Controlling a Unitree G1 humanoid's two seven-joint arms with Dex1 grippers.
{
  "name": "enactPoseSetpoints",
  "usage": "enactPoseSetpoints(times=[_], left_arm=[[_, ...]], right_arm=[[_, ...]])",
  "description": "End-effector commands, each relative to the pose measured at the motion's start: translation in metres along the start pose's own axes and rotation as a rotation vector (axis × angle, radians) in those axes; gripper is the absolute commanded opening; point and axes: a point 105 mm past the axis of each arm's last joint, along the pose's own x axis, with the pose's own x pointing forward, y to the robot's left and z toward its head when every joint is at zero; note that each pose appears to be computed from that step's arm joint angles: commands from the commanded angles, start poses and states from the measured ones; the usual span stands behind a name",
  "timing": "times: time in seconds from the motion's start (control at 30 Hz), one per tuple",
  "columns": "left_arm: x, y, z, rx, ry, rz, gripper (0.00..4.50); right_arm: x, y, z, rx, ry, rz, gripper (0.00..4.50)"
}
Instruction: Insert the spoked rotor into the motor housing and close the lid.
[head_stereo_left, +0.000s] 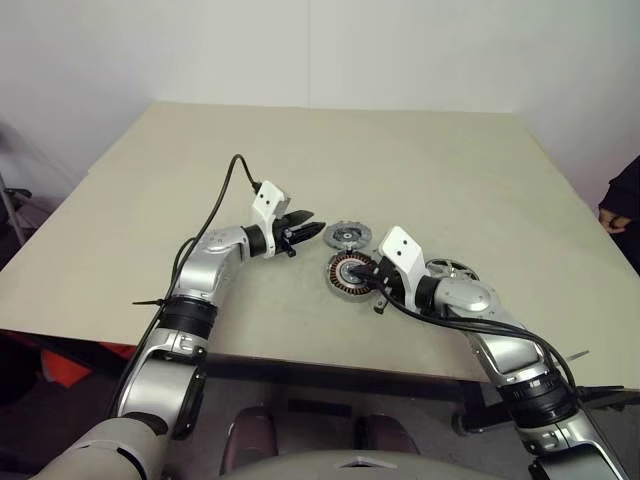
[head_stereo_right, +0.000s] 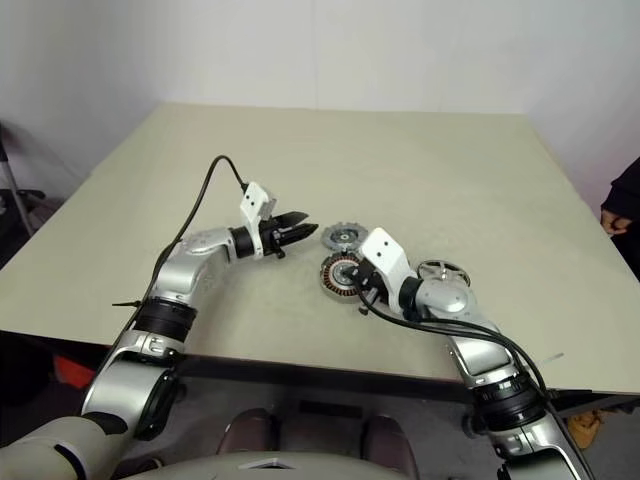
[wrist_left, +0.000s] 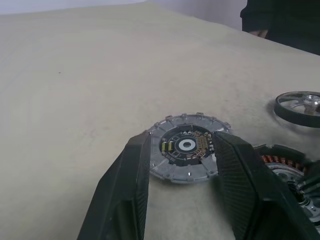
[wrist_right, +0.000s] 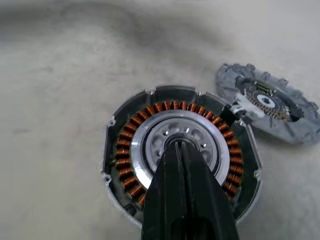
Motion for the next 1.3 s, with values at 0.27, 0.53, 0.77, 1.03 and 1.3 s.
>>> enactPoseSetpoints(times=[0.27,0.53,0.77,1.03,1.3], left_arm=[[0.002,0.000,0.013,0.035,-0.034,-0.004,2.06],[0.003,-0.002,0.010,0.028,-0.032,-0.007,2.06],[0.002,-0.001,0.010,0.028,-0.030,-0.002,2.06],[-0.003,0.003,0.011,0.032,-0.033,0.021,2.06],[-0.001,-0.001,0.006,0.027,-0.026,0.014,2.06]], right_arm=[[-0.008,-0.012,0.026,-0.063,-0.067,-0.051,0.03],[-0.014,-0.016,0.039,-0.107,-0.086,-0.053,0.03],[-0.002,-0.010,0.024,-0.054,-0.056,-0.025,0.03],[0.001,-0.011,0.004,0.007,-0.015,-0.047,0.03],[-0.011,-0.016,0.031,-0.067,-0.076,-0.055,0.03]])
